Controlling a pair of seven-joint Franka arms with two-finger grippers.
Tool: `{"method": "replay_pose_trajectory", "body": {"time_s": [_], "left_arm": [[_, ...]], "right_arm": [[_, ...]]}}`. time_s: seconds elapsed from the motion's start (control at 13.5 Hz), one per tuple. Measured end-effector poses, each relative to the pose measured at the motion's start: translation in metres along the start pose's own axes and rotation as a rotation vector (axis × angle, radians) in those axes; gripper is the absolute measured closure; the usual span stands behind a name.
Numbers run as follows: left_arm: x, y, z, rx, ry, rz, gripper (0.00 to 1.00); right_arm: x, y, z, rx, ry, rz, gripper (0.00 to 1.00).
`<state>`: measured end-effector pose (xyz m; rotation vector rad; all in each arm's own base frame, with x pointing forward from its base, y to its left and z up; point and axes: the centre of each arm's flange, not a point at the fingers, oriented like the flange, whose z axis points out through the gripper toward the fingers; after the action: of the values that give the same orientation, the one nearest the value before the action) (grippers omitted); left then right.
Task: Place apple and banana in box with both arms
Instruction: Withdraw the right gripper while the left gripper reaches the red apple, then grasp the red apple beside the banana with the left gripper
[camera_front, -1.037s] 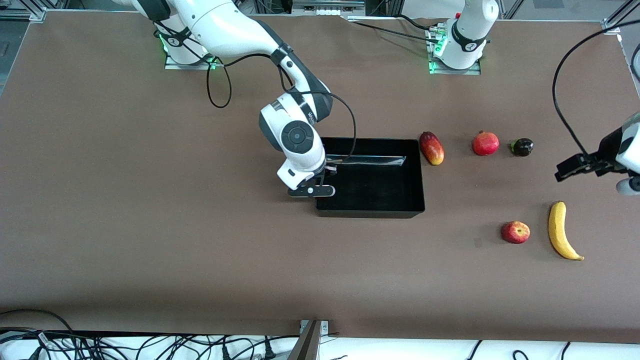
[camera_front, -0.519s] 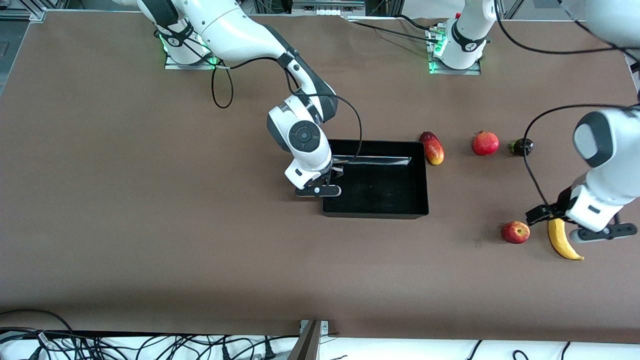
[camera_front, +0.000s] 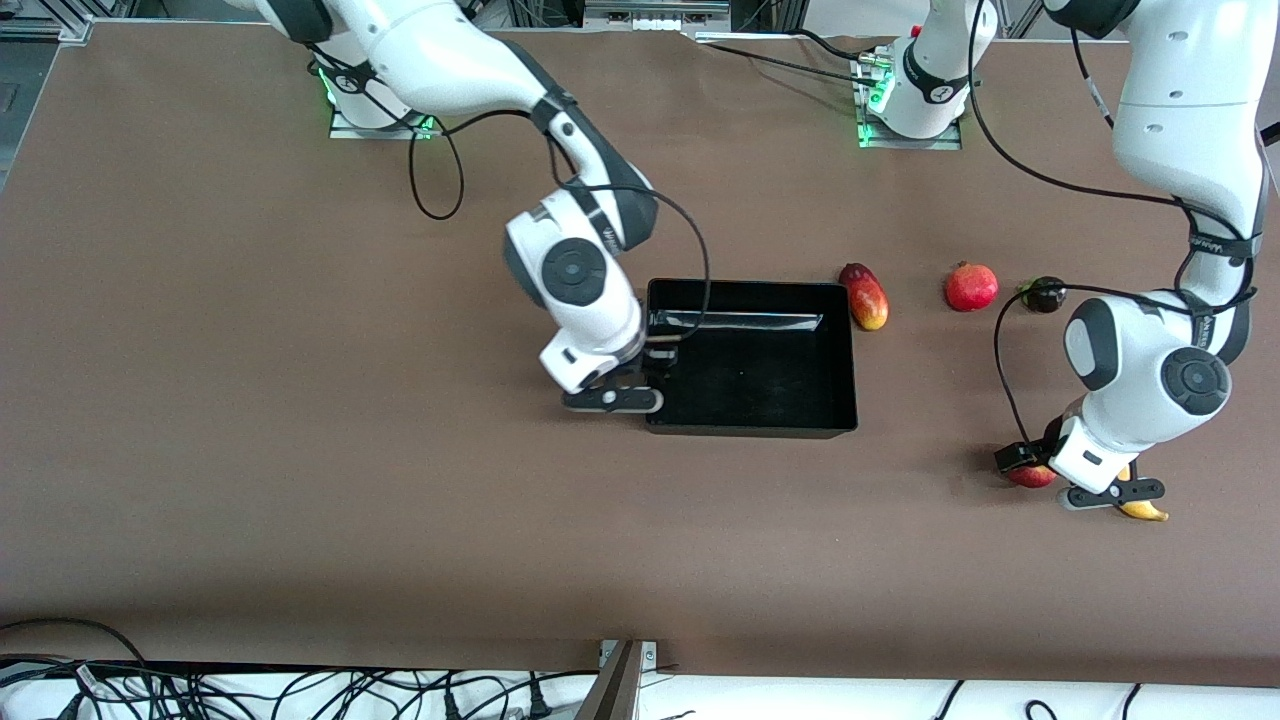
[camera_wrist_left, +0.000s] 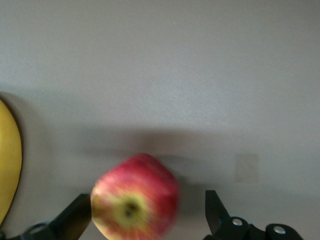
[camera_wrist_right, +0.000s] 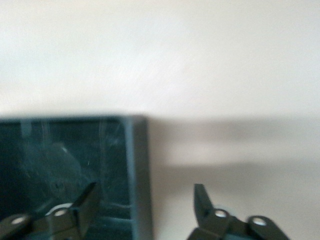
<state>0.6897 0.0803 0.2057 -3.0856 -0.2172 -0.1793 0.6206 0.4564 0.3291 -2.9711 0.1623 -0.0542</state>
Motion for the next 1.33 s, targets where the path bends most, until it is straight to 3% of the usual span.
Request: {"method": "replay_pose_trajectory", "body": {"time_s": [0.07,0.22,0.44,0.67,0.74,1.19,1.33], "left_arm": [[-0.001,-0.003,0.009,0.001,0.009,-0.002,0.0],[-0.002,-0.008,0.021,0.003,0.013,-0.007,0.0],[-0.001,-0.009,0.022,0.003,0.021,-0.008,0.0],[0.001,-0.009,0.026,0.002,0.05,-0.009,0.29],[0.001,-0.009,0.027,0.001,0.061,-0.01,0.31],[0.002,-0.007,0.024,-0.003,0.067,-0.03,0.31],[0.003,0.017,0.001,-0.02,0.021,-0.084,0.31]], "right_arm": [[0.023,0.028,-0.037,-0.001,-0.003,0.022,0.0],[0.055,0.093,-0.107,-0.019,-0.05,0.014,0.0],[0.066,0.172,-0.194,-0.028,-0.079,-0.026,0.0],[0.051,0.252,-0.26,-0.036,-0.079,-0.064,0.0],[0.041,0.276,-0.276,-0.032,-0.084,-0.056,0.0],[-0.008,0.33,-0.317,-0.136,-0.097,-0.073,0.0],[-0.014,0.325,-0.321,-0.164,-0.091,-0.096,0.0]]}}
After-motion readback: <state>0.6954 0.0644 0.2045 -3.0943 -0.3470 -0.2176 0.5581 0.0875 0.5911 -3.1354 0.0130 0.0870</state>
